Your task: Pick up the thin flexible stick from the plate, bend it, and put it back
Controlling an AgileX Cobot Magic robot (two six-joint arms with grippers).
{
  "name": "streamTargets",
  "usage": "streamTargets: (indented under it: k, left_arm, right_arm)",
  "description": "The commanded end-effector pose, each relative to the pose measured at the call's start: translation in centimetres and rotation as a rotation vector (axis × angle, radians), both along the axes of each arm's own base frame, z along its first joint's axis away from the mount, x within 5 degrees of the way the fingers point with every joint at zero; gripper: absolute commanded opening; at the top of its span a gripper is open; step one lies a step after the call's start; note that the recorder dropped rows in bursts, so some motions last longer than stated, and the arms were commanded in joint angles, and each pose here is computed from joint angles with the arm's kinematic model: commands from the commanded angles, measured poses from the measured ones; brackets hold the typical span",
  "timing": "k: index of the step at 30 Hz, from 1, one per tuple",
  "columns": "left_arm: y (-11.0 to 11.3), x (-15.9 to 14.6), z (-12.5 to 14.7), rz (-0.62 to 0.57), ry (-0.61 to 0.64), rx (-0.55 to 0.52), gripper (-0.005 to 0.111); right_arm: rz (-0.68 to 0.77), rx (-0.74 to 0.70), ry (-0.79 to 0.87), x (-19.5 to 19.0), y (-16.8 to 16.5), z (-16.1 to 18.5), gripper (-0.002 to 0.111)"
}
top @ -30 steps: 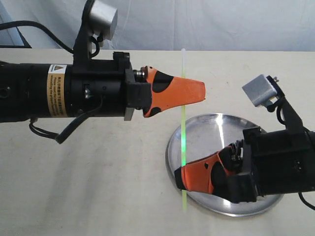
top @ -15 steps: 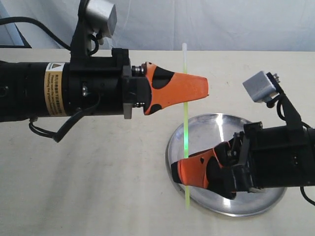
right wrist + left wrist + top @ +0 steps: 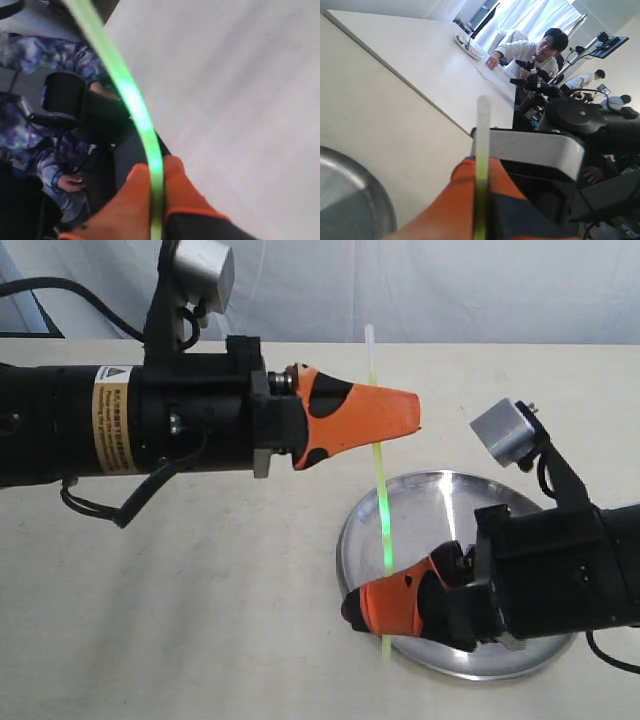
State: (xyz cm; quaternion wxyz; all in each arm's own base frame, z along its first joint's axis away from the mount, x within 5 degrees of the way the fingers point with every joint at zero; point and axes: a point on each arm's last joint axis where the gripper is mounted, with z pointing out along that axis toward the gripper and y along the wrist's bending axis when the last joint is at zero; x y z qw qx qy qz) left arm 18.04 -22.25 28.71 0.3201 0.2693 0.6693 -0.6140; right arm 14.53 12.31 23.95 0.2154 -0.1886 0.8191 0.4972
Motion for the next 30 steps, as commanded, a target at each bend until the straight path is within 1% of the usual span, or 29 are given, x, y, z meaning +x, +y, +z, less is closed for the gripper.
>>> streamTargets:
  k: [1, 4, 6, 10, 12, 14, 15, 16, 17, 18, 20, 22, 23, 24, 25, 26, 27, 28, 30]
  left_arm:
    - [0.0, 0.2, -0.5, 0.014, -0.095, 0.086, 0.0]
    - [0.1, 0.2, -1.3, 0.003, -0.149, 0.181, 0.0]
    - [0.2, 0.0, -1.8, -0.029, -0.193, 0.235, 0.0]
    - [0.4, -0.4, -2.4, -0.083, -0.226, 0.303, 0.0]
    - [0.4, -0.5, -2.6, -0.089, -0.215, 0.311, 0.0]
    - [0.3, -0.7, -2.3, -0.11, -0.194, 0.277, 0.0]
    - [0.2, -1.1, -1.5, -0.136, -0.134, 0.188, 0.0]
    - [0.1, -1.4, -1.1, -0.16, -0.112, 0.134, 0.0]
    - [0.0, -1.9, 0.2, -0.197, -0.082, 0.02, 0.0]
    - [0.1, -2.0, 0.7, -0.201, -0.081, -0.019, 0.0]
    - [0.1, -2.1, 1.6, -0.194, -0.081, -0.071, 0.0]
    - [0.2, -1.9, 2.2, -0.165, -0.089, -0.105, 0.0]
    - [0.3, -1.8, 2.4, -0.148, -0.114, -0.124, 0.0]
    - [0.3, -1.6, 2.6, -0.123, -0.146, -0.142, 0.0]
    - [0.3, -1.4, 2.6, -0.1, -0.168, -0.143, 0.0]
    - [0.2, -0.9, 2.3, -0.047, -0.188, -0.105, 0.0]
    - [0.2, -0.6, 2.0, -0.016, -0.209, -0.073, 0.0]
    - [0.3, -0.2, 1.4, 0.02, -0.259, 0.009, 0.0]
    - [0.3, -0.1, 0.5, 0.012, -0.307, 0.115, 0.0]
  right_arm:
    - [0.089, 0.089, 0.019, -0.8, 0.4, 0.7, 0.0]
    - [0.133, 0.15, 0.004, -1.1, 0.6, 1.2, 0.0]
    - [0.13, 0.155, -0.001, -1.2, 0.6, 1.3, 0.0]
    - [0.094, 0.139, -0.042, -1.2, 0.4, 1.7, 0.0]
    - [0.073, 0.132, -0.071, -1.3, 0.2, 2.0, 0.0]
    - [0.034, 0.117, -0.119, -1.4, 0.0, 2.4, 0.0]
    - [-0.026, 0.054, -0.154, -1.2, -0.5, 2.3, -0.001]
    - [-0.067, 0.001, -0.169, -1.1, -0.8, 2.1, -0.001]
    - [-0.147, -0.114, -0.175, -0.6, -1.6, 1.5, -0.001]
    - [-0.183, -0.174, -0.172, -0.4, -2.0, 1.1, -0.001]
    - [-0.211, -0.25, -0.156, -0.2, -2.5, 0.5, -0.001]
    - [-0.204, -0.265, -0.126, -0.2, -2.5, 0.2, -0.001]
    - [-0.187, -0.256, -0.105, -0.3, -2.3, 0.1, -0.001]
    - [-0.155, -0.208, -0.05, -0.5, -1.9, 0.1, -0.001]
    - [-0.129, -0.172, -0.034, -0.7, -1.6, 0.2, -0.001]
    - [-0.047, -0.071, -0.031, -1.2, -0.9, 0.8, -0.001]
    - [-0.021, -0.021, -0.038, -1.3, -0.6, 1.2, -0.001]
    - [0.033, 0.109, -0.064, -1.7, -0.1, 2.4, -0.001]
    - [0.044, 0.23, -0.103, -1.8, 0.1, 3.5, -0.001]
